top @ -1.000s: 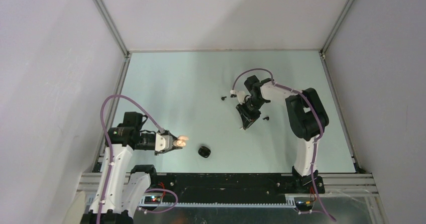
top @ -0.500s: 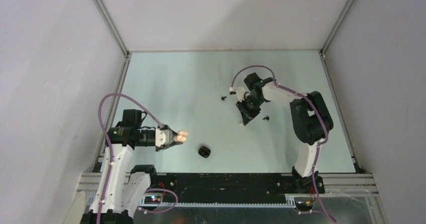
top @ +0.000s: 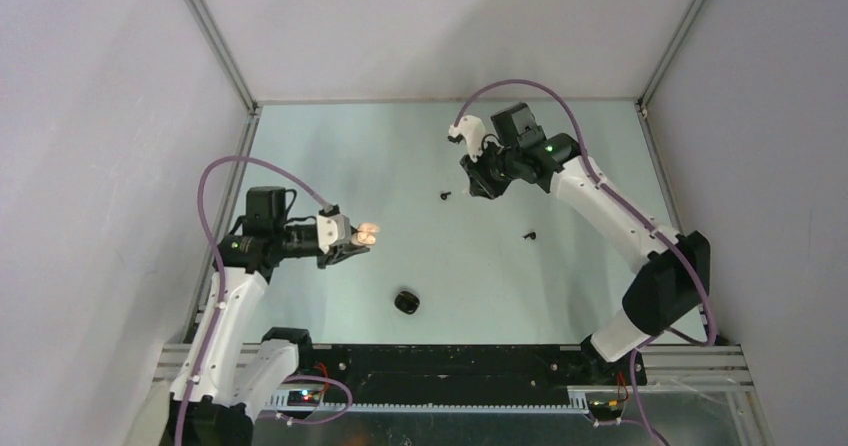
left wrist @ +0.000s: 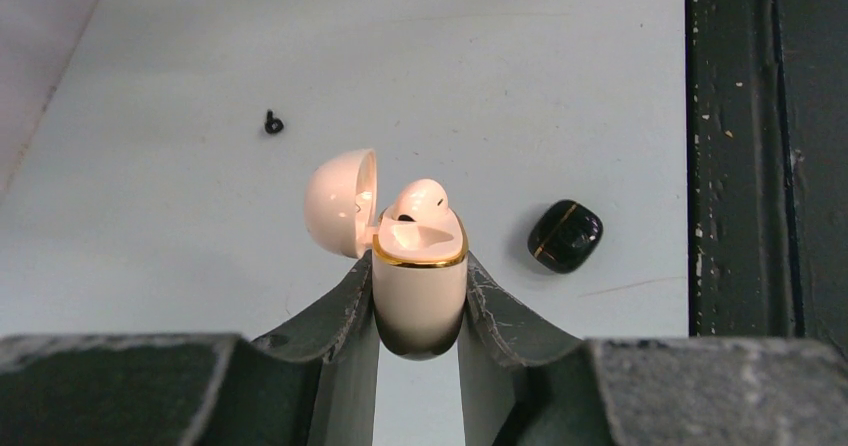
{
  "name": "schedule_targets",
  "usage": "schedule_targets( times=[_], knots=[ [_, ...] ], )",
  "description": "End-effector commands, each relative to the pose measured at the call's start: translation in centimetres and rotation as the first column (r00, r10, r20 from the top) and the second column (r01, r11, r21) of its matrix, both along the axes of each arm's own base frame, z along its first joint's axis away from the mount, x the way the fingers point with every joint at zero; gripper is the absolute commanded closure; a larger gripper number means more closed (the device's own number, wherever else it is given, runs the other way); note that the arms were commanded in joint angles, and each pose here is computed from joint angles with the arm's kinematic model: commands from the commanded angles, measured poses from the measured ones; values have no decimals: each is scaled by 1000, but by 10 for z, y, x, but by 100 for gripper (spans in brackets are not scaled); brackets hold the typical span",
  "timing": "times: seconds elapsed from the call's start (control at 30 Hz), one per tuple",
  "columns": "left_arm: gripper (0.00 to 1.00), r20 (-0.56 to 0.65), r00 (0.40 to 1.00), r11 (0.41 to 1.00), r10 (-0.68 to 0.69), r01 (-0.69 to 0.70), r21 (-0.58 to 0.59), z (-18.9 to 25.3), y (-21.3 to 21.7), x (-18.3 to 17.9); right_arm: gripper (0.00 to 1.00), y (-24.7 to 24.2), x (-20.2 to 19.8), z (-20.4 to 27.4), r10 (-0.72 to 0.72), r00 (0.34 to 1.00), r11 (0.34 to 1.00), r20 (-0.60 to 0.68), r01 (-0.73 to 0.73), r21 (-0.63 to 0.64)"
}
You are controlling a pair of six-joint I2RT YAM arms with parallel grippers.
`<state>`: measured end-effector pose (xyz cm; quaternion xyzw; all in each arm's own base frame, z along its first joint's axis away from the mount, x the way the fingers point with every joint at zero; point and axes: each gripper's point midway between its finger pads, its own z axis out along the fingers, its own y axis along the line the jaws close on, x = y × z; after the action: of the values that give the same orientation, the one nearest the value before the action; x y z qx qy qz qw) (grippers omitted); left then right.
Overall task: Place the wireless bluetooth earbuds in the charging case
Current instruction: Place the earbud in the charging case.
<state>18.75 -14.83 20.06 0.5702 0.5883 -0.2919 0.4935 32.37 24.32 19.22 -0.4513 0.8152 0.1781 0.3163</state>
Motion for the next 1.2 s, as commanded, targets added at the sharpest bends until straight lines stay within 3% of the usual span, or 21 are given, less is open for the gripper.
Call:
schedule_targets(
  times=[0.0, 0.2, 0.4, 0.73, 1.17],
  knots=[
    [92, 30, 1000, 1000, -6, 6, 1, 26, -15, 15, 81, 12, -4, 70, 7, 985, 997, 175, -20, 69],
    [94, -18, 1000, 1000, 17, -17, 25, 13, -41, 23, 80, 31, -21, 91, 32, 972, 996, 233, -51, 75],
    [96, -80, 994, 996, 73, -77, -47, 18, -53, 36, 81, 52, -43, 80, 50, 979, 995, 199, -65, 71],
    [96, -194, 968, 971, 161, -190, -146, 18, -62, 55, 80, 76, -45, 96, 0, 960, 988, 279, -42, 147],
    [96, -243, 963, 974, 117, -159, -163, 10, -67, 50, 80, 120, -62, 107, 22, 925, 973, 379, -106, 203]
  ],
)
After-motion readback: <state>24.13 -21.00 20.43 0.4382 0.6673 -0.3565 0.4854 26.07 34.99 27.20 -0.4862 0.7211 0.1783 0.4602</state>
